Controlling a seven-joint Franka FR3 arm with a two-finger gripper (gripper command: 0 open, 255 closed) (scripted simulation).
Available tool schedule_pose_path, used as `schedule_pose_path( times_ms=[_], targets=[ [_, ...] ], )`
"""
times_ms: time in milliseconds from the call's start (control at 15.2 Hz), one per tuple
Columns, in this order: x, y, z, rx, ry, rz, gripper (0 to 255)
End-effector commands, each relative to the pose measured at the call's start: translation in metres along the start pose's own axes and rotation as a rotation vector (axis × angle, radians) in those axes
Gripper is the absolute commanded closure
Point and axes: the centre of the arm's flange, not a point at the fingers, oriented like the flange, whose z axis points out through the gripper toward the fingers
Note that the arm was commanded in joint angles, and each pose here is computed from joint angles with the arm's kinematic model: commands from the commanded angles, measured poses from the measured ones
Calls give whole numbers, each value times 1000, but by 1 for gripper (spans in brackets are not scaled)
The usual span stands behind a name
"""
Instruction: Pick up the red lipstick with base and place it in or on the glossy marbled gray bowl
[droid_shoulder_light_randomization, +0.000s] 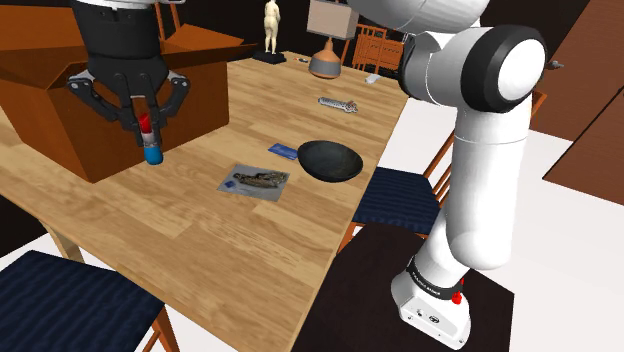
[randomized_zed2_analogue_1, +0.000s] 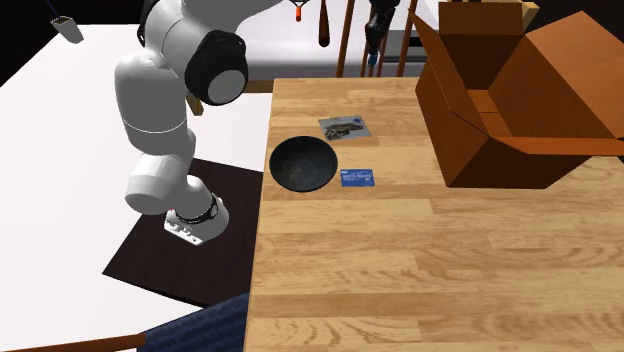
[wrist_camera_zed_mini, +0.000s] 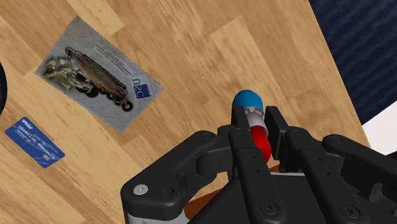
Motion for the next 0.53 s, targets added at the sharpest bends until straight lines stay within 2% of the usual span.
schedule_pose_path(
  times_ms=[0, 462],
  targets=[
    [0, 25, 0, -1, -1, 1, 255],
    [0, 117, -1, -1, -1, 1, 255]
  ],
)
